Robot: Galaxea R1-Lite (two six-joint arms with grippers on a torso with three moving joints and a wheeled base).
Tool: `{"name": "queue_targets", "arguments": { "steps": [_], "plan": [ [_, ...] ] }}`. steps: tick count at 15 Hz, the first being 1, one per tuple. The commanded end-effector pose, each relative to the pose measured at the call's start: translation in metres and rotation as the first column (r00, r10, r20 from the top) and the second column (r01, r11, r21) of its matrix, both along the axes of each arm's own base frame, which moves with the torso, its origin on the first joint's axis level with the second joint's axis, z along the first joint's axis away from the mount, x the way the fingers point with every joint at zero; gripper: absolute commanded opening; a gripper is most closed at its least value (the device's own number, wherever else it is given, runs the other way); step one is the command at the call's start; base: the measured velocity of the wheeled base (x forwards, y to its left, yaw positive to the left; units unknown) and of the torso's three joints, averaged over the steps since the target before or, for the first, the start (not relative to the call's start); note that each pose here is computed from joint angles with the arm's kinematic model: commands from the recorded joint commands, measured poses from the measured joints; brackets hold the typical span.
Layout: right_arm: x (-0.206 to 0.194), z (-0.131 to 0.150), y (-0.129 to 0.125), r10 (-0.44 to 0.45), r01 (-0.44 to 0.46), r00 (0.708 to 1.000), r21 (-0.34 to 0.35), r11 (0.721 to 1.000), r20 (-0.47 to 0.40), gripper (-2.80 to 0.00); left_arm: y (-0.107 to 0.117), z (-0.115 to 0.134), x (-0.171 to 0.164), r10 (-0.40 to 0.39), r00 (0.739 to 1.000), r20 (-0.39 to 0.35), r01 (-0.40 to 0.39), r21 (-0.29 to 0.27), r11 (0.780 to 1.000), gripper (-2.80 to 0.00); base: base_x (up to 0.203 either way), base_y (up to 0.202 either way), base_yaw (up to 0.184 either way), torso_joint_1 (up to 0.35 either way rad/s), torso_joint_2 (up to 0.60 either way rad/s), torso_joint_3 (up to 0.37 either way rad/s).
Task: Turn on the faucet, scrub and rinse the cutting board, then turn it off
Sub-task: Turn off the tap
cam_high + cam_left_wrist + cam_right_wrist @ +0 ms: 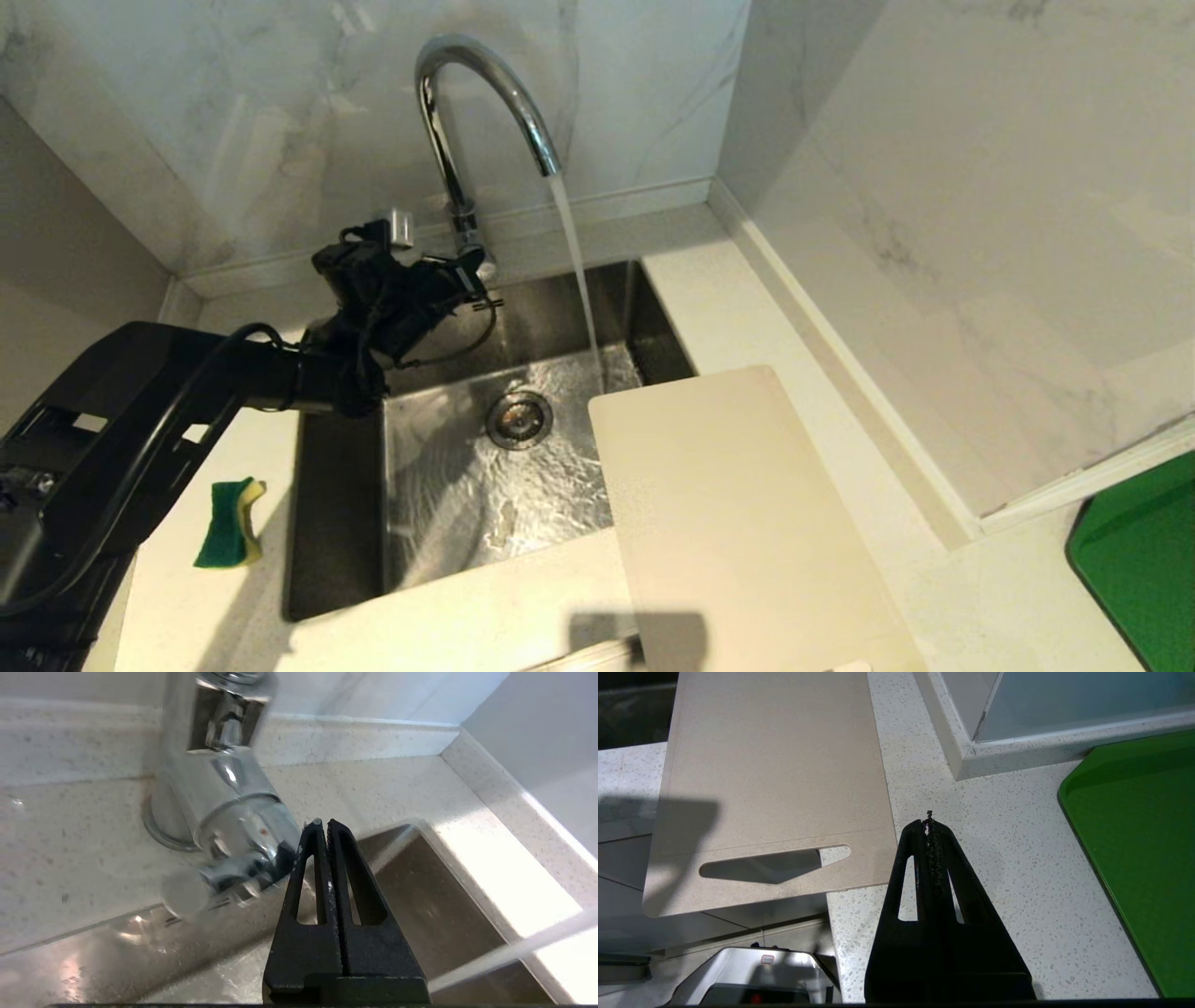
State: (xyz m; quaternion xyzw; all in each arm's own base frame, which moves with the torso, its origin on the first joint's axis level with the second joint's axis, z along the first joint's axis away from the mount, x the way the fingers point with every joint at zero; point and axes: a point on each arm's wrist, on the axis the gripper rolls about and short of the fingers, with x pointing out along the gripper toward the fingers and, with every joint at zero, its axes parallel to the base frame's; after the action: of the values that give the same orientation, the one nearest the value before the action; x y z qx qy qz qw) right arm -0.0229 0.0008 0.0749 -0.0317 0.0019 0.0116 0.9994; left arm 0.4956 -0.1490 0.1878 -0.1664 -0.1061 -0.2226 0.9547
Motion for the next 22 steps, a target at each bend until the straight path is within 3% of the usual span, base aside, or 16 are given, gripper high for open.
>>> {"name": "queue_targets", "arguments": {
  "steps": [1, 16, 22],
  "plan": [
    [0.000, 0.000, 0.000, 0.001, -0.001, 1.000, -0.001, 1.000, -0.001, -2.80, 0.013, 0.003, 0.009, 0.028, 1.000, 0.010, -0.028, -0.008, 1.000, -2.80, 0.000, 0.000, 0.000, 0.000, 0.00, 0.000],
    [0.000, 0.000, 0.000, 0.001, -0.001, 1.000, -0.001, 1.000, 0.000, -2.80, 0.041, 0.015, 0.012, 0.078, 0.997, 0.018, -0.078, -0.016, 0.997, -2.80, 0.000, 0.000, 0.000, 0.000, 0.00, 0.000],
    [0.000, 0.000, 0.000, 0.001, -0.001, 1.000, 0.001, 1.000, -0.002, -2.80, 0.038, 0.030, -0.009, 0.055, 0.998, -0.035, -0.056, -0.035, 0.998, -2.80, 0.000, 0.000, 0.000, 0.000, 0.00, 0.000]
  ]
}}
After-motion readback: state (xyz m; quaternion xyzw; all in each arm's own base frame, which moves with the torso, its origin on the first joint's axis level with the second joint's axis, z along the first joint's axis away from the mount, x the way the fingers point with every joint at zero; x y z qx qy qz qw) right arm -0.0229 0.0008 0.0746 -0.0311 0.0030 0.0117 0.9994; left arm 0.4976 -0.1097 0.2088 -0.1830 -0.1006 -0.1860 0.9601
